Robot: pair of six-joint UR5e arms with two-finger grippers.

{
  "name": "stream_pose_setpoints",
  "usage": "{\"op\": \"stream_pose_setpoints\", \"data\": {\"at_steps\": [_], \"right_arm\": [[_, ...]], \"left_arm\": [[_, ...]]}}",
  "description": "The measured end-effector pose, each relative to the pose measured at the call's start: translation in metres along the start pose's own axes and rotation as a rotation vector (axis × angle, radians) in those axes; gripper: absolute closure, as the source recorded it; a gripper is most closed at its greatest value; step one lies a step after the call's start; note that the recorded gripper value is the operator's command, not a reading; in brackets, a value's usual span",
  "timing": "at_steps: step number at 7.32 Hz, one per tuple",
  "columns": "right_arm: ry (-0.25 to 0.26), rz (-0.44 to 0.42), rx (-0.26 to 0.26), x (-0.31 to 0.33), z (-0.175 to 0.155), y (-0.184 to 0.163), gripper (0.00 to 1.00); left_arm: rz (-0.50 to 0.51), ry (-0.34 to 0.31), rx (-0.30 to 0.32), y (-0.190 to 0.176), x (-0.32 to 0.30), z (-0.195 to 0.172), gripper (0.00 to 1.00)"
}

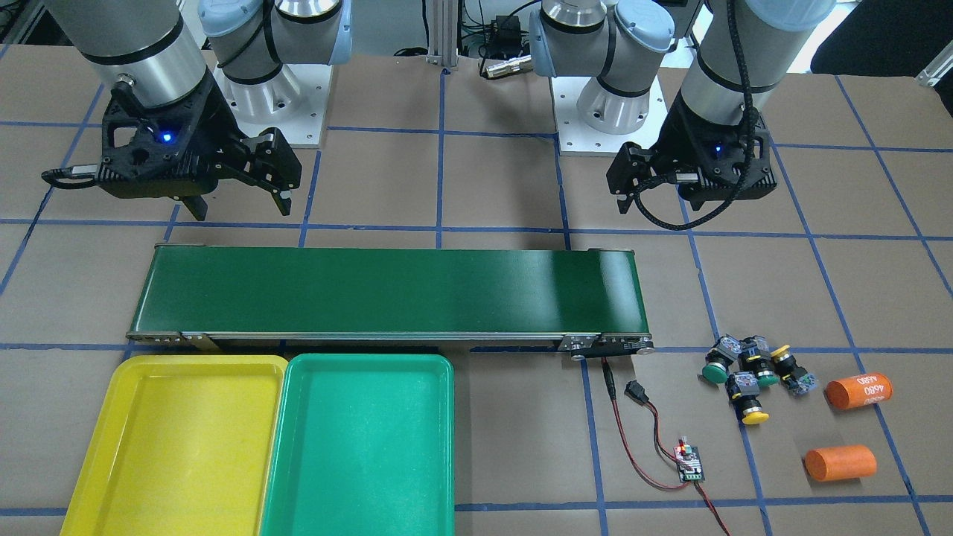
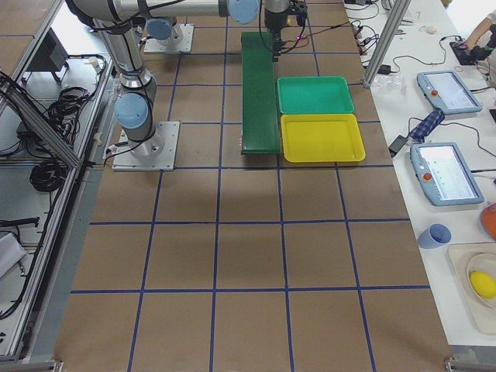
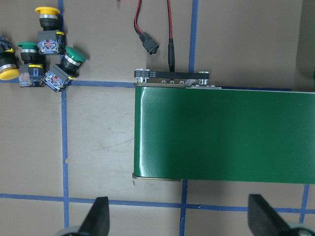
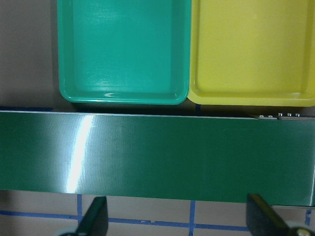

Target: Sort buttons by color to trays

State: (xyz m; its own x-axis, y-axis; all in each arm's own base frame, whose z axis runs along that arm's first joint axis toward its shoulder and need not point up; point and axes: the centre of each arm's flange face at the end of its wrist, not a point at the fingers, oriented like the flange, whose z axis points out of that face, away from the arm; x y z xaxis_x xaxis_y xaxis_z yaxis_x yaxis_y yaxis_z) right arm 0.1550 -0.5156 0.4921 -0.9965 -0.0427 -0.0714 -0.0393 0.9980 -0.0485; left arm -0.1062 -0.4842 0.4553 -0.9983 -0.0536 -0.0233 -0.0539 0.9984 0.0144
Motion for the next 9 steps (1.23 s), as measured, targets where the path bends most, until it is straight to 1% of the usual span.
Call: {"op": "stream_pose_setpoints", "data": {"at_steps": [4,9], "right_arm": [[0.001,0.001,-0.002,0.0002,0.0012,-0.0007,0.0],[0.0,0.001,-0.003,0.0001,0.0014,-0.0008,0.0]], "left_arm": [[0.002,-0.001,-0.012,-0.0018,0.0009,0.0039,0.0],[0.005,0.003,-0.01,-0.0047,0.0016,0.0066,0.0]]}}
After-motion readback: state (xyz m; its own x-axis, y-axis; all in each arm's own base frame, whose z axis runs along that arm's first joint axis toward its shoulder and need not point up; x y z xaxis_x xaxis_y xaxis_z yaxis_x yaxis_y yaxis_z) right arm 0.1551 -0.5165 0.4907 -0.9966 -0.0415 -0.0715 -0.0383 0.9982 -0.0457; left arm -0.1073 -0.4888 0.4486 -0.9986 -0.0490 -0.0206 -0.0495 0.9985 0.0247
